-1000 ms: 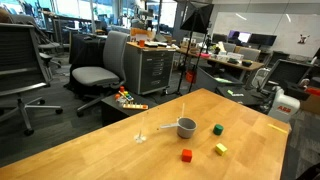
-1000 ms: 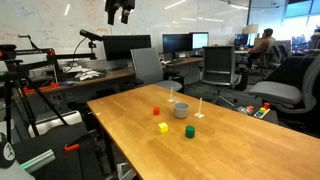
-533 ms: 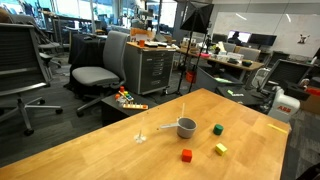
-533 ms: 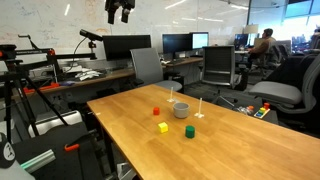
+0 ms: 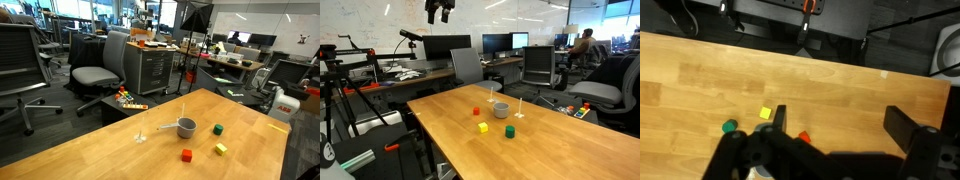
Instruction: Put the blocks in the cup
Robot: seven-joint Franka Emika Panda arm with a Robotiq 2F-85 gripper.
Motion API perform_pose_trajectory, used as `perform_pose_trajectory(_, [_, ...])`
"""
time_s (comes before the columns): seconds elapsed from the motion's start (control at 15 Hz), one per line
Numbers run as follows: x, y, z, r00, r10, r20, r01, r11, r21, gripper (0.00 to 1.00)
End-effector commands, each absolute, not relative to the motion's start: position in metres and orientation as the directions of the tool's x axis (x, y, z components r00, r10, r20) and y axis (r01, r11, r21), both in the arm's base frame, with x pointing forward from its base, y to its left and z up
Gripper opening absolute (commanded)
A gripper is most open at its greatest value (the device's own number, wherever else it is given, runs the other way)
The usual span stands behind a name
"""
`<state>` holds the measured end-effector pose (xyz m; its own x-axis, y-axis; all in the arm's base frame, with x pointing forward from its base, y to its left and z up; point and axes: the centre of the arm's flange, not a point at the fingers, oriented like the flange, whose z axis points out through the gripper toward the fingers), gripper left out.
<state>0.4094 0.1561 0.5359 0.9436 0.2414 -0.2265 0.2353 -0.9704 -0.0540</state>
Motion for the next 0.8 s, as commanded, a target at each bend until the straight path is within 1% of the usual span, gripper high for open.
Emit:
perform_pose_trajectory(0.0, [0.4094,0.1561,0.5359,0.944,0.241,-0.226,0.235,-0.970,-0.054,1.00])
perform_pose_trajectory(0.73, [0.4094,0.1561,0.5359,0.944,0.241,-0.226,0.235,-0.970,-0.054,1.00])
